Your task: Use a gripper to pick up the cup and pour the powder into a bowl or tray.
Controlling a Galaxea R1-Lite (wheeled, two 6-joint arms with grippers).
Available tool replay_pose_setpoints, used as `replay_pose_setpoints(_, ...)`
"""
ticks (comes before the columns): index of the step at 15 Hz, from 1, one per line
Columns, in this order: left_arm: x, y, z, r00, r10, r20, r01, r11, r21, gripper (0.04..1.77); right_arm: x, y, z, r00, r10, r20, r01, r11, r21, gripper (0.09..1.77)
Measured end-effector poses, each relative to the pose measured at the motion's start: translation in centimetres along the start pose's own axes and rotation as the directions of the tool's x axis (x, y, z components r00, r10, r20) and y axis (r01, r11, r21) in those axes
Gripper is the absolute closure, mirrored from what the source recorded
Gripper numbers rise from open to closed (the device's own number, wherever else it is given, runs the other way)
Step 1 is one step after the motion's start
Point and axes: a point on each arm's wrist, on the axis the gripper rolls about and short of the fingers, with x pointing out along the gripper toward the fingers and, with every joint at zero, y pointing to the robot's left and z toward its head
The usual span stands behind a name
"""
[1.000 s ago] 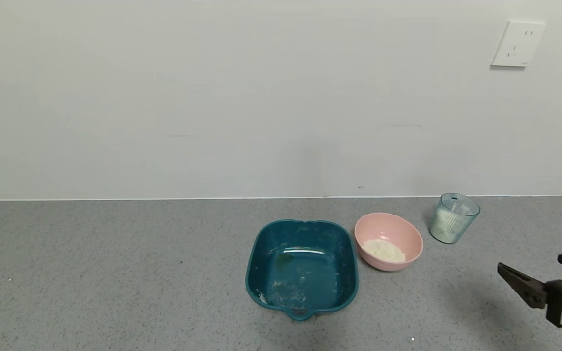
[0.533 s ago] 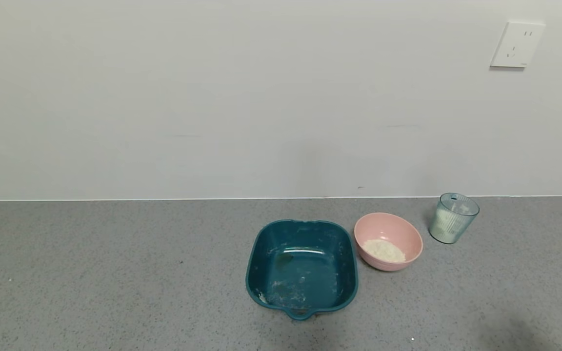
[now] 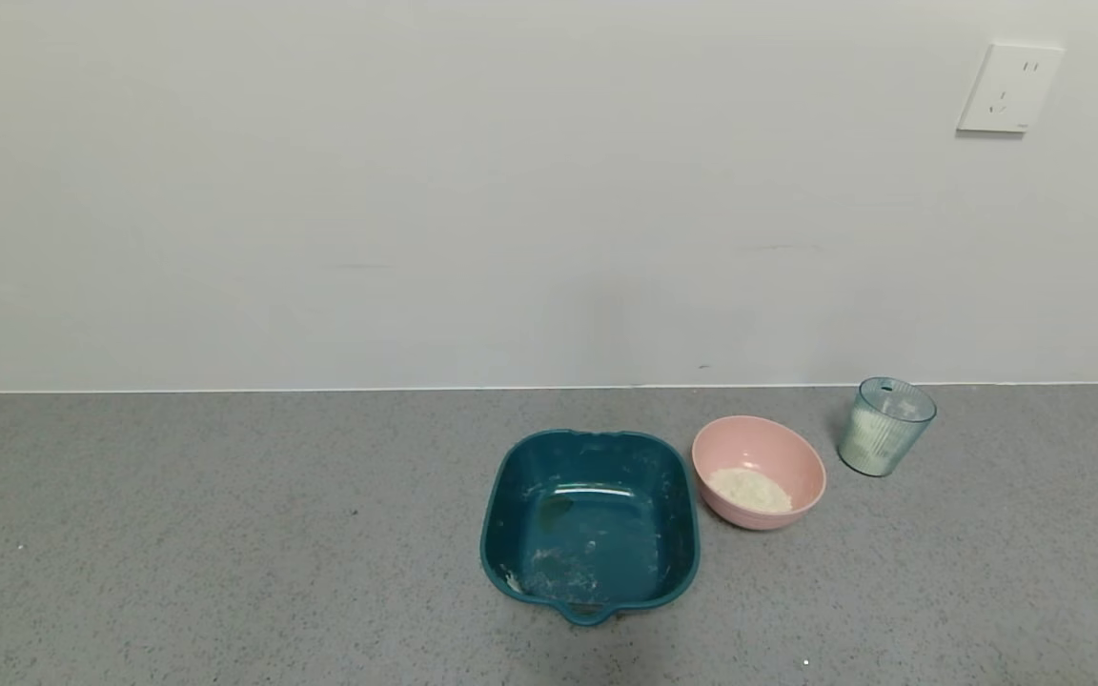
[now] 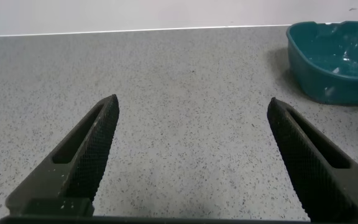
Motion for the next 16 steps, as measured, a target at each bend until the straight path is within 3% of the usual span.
replay_pose_setpoints(4, 0.0, 0.0, 0.0, 1.000, 0.000, 0.000, 0.000, 1.000, 0.000, 0.09, -2.9, -0.2, -0.6, 1.000, 0.024, -0.002, -0.024, 1.000, -0.001, 0.16)
replay_pose_setpoints(7, 0.0, 0.0, 0.0, 1.000, 0.000, 0.000, 0.000, 1.000, 0.000, 0.09, -4.7, -0.2, -1.2, 0.998, 0.041, 0.042, -0.041, 0.999, 0.001, 0.16)
replay_pose_setpoints(10, 0.0, 0.0, 0.0, 1.000, 0.000, 0.000, 0.000, 1.000, 0.000, 0.09, -6.1, -0.2, -3.4, 0.996, 0.075, 0.051, -0.074, 0.997, -0.016, 0.16)
replay_pose_setpoints(14, 0.0, 0.0, 0.0, 1.000, 0.000, 0.000, 0.000, 1.000, 0.000, 0.09, -5.1, 0.0, -6.2, 0.997, 0.068, 0.033, -0.067, 0.997, -0.029, 0.16)
replay_pose_setpoints(16, 0.0, 0.0, 0.0, 1.000, 0.000, 0.000, 0.000, 1.000, 0.000, 0.09, -3.8, 0.2, -7.0, 0.995, 0.066, 0.073, -0.064, 0.998, -0.028, 0.16)
